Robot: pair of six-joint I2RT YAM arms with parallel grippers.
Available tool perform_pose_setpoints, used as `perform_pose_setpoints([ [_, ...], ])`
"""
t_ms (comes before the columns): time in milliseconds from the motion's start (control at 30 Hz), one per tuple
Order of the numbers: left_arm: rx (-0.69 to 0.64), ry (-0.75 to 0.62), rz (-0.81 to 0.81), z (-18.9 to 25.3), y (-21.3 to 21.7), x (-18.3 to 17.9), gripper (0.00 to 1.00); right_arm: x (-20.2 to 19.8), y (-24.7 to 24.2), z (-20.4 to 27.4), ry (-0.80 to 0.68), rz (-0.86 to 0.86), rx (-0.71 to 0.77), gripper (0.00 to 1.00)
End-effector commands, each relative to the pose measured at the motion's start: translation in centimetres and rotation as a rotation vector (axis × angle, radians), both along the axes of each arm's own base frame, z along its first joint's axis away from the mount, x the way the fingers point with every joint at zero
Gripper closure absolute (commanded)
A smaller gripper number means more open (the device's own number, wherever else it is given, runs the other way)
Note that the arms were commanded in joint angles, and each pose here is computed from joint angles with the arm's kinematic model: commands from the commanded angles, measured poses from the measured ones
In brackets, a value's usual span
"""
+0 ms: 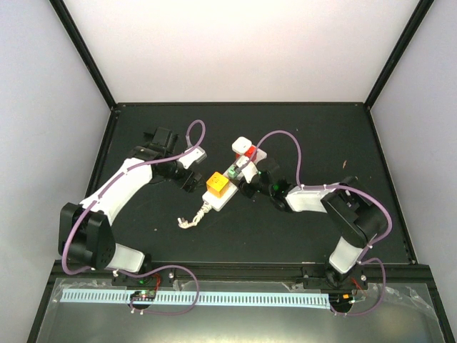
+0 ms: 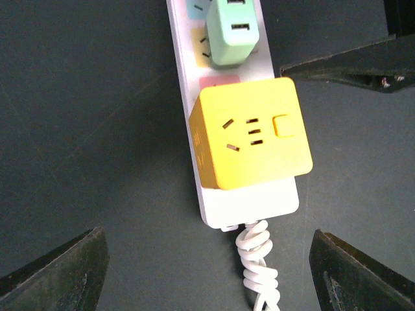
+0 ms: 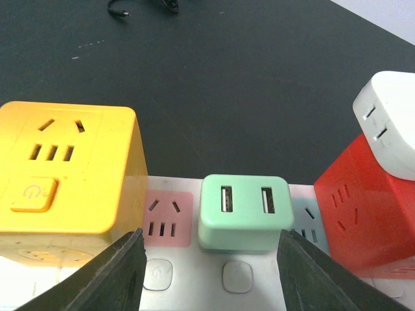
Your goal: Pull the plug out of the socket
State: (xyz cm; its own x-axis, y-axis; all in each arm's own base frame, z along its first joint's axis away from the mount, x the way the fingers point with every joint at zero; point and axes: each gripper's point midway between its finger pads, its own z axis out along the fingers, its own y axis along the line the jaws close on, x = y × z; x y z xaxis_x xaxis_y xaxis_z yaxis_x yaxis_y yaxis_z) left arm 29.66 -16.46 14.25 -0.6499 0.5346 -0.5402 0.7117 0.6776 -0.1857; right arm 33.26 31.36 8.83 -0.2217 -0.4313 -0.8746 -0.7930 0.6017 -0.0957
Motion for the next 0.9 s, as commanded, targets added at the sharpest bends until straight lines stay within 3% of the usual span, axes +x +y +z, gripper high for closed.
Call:
perform_pose_setpoints([
  [0,-0.003,-0.014,0.031,-0.6,-0.3,0.6,0.13,1.6,0.7,1.2,-0.079,-0.012,0.020,0.42],
  [500,0.017,0.007,0.046,-2.5,-1.5,0.1,0.09,2.5,1.3,-1.0,-0.084,-0.012,0.005,0.47],
  [633,0.024,0.016,0.058,-2.8,-1.4,0.2,0.09,2.3,1.3,-0.6,-0.090,-0.010,0.019,0.32],
  [867,0.027,0.011,0.069,-2.9,-1.4,0.5,0.10,1.7,1.2,1.1,-0.116,0.012,0.050,0.34],
])
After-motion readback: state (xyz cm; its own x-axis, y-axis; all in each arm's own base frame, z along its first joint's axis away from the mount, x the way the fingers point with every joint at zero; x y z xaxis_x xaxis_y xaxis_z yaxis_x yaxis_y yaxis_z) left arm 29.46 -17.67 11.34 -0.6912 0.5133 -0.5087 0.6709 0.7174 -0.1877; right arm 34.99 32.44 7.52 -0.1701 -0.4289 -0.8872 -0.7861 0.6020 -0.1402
